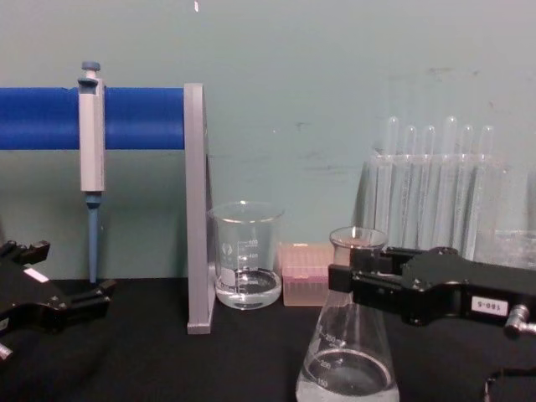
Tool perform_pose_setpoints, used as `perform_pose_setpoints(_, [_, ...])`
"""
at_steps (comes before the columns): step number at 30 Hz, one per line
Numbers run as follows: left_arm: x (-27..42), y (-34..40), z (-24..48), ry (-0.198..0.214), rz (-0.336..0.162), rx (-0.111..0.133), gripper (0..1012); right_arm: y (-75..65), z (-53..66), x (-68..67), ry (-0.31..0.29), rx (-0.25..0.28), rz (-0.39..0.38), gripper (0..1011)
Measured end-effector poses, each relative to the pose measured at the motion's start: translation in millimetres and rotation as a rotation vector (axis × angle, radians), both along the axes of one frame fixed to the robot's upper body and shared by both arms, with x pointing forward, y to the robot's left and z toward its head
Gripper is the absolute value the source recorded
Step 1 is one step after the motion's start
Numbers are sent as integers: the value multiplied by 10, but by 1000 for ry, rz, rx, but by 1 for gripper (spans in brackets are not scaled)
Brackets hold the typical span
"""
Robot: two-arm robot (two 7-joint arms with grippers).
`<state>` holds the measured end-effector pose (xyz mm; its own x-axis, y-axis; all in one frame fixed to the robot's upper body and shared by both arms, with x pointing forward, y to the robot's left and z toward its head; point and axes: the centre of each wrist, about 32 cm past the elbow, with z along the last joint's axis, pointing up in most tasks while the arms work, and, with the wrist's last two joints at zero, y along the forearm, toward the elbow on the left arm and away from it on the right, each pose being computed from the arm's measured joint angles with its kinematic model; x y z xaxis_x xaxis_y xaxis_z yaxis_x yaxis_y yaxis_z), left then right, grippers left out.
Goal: Grasp the erlenmeyer flask with one hand, shake it three times, then place it back.
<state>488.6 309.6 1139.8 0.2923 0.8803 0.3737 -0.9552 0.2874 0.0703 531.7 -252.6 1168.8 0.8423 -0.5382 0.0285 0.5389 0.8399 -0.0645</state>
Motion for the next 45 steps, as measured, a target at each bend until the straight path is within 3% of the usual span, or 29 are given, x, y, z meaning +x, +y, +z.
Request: perform_pose_setpoints(45, [0, 0, 0, 0, 0, 0, 1001, 29, -101, 77, 39, -28, 22, 449])
